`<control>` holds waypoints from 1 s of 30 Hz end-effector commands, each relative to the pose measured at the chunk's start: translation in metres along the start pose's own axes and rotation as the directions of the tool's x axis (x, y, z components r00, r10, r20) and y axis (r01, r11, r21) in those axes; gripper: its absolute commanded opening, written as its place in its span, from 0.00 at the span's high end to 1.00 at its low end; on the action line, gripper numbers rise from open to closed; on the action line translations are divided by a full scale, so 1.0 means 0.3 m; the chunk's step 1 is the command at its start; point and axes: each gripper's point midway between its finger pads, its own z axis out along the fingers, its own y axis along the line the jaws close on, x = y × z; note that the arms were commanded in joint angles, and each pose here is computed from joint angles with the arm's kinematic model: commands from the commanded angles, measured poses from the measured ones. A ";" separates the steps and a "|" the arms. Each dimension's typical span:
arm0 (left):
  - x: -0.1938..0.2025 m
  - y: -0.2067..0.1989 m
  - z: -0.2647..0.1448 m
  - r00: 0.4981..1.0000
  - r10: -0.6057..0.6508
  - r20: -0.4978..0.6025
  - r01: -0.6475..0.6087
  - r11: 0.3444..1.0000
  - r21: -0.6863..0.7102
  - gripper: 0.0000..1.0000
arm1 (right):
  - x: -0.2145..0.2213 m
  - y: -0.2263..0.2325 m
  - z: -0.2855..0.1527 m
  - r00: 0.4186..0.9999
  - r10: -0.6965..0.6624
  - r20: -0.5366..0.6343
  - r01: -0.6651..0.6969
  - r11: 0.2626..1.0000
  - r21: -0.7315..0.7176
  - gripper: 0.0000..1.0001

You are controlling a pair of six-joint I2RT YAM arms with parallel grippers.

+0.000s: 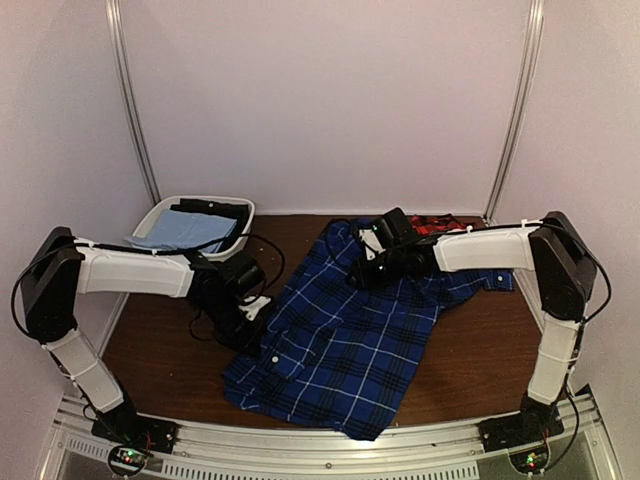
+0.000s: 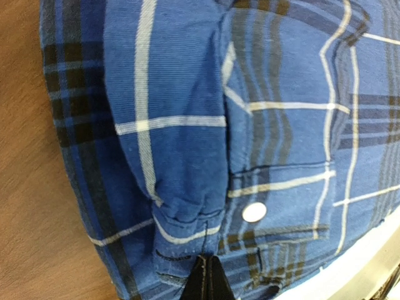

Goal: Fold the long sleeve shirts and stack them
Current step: Adjust the sleeve of the 1/3-folded shirt, then move the 1/3-folded shirt to the center of the board.

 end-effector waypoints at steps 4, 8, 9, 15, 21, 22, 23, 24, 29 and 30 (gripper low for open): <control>-0.047 0.046 0.021 0.996 -0.067 0.063 0.070 0.996 -0.046 1.00 | -0.142 -0.078 0.020 0.995 0.064 0.079 -0.063 0.998 -0.013 0.64; -0.079 0.044 -0.020 0.992 -0.076 0.099 0.080 0.996 -0.038 1.00 | -0.219 -0.131 0.043 0.990 0.082 0.116 -0.084 0.996 0.010 0.63; -0.079 0.042 -0.025 0.992 -0.073 0.098 0.077 0.996 -0.036 0.98 | -0.239 -0.147 0.051 0.988 0.087 0.126 -0.089 0.996 0.015 0.63; -0.083 0.041 -0.054 0.992 -0.065 0.107 0.069 0.997 -0.035 0.83 | -0.315 -0.248 0.125 0.984 0.108 0.139 -0.114 0.993 0.033 0.51; -0.130 0.053 -0.125 0.983 -0.074 0.168 0.081 0.996 -0.038 0.69 | -0.352 -0.314 0.187 0.985 0.106 0.137 -0.114 0.992 0.051 0.46; -0.138 0.058 -0.134 0.981 -0.079 0.178 0.087 0.995 -0.039 0.69 | -0.352 -0.326 0.195 0.984 0.111 0.137 -0.119 0.992 0.049 0.45; -0.146 0.060 -0.143 0.979 -0.081 0.187 0.089 0.995 -0.036 0.68 | -0.353 -0.336 0.202 0.984 0.116 0.138 -0.124 0.991 0.045 0.46; -0.153 0.060 -0.150 0.978 -0.080 0.193 0.088 0.995 -0.034 0.68 | -0.353 -0.349 0.206 0.982 0.123 0.140 -0.130 0.991 0.039 0.46; -0.211 0.064 -0.176 0.969 -0.073 0.236 0.081 0.996 -0.027 0.68 | -0.352 -0.374 0.228 0.974 0.168 0.150 -0.165 0.986 -0.033 0.48; -0.225 0.068 -0.175 0.967 -0.075 0.242 0.083 0.996 -0.022 0.68 | -0.349 -0.380 0.235 0.973 0.178 0.147 -0.174 0.984 -0.044 0.49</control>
